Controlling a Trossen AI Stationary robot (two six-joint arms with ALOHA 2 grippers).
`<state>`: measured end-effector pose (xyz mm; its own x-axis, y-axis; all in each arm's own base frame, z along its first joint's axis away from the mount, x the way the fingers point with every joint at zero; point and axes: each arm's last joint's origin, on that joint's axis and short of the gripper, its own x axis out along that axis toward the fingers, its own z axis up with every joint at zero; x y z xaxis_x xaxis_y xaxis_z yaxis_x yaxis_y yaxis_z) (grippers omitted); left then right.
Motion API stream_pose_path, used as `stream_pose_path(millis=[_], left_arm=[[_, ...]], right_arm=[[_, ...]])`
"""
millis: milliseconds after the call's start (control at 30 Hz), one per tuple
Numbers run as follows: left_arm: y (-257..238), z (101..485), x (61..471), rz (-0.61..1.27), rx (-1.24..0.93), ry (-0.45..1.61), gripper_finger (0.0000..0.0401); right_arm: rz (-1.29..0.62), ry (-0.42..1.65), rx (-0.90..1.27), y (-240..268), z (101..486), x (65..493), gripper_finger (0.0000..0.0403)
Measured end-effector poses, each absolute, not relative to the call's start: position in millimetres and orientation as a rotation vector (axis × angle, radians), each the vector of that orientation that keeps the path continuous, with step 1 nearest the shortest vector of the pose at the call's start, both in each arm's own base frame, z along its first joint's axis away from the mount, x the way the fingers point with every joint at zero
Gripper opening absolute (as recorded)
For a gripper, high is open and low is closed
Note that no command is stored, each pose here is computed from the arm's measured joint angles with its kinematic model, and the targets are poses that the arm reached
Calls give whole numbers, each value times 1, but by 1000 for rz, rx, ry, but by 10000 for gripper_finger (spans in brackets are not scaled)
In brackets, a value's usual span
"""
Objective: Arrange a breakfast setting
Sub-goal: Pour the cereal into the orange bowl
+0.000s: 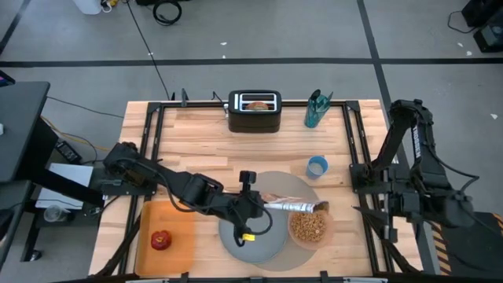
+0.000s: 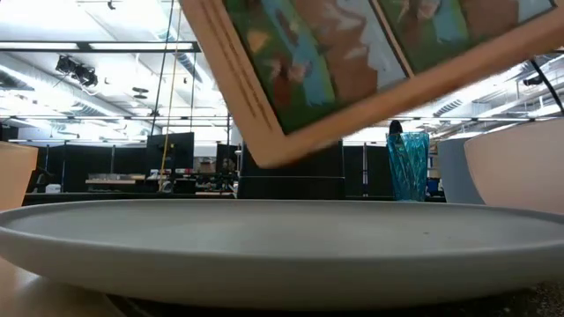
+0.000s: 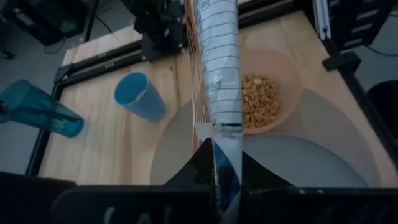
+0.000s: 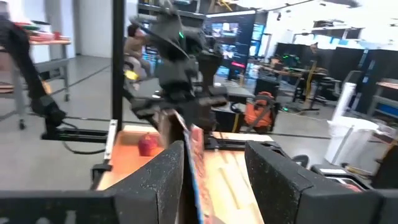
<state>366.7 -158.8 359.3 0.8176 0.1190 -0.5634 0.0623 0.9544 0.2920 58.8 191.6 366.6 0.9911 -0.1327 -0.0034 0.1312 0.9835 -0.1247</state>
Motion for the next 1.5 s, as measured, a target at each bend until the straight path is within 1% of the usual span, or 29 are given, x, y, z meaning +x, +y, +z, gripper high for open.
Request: stream_pose_path(millis=[100,300,433,533,667,833,1000,1100,1233,1500], left_arm=[[-151,351,358,37,293,565,9],[-129,369,319,53,179,358,10],[-120,356,296,64,141,270,10],[-114,351,277,112,116,210,10],[-107,341,255,223,120,197,10],[-107,347,222,456,182,136,10],[-108,339,206,641,212,135,11],[-106,324,201,756,226,143,11],[-101,303,199,856,239,148,11],[-79,270,181,992,178,106,11]], right_arm=[[-136,10,-122,192,366,57,178],[-139,8,-115,192,366,56,178],[-139,8,-115,192,366,56,178],[-140,8,-108,192,366,56,178],[-140,7,-96,192,366,56,178],[-140,7,-94,192,366,56,178],[-148,7,-96,191,365,58,178],[-153,9,-96,191,365,60,178],[-152,12,-96,190,365,64,178],[-126,20,-96,190,365,68,178]])
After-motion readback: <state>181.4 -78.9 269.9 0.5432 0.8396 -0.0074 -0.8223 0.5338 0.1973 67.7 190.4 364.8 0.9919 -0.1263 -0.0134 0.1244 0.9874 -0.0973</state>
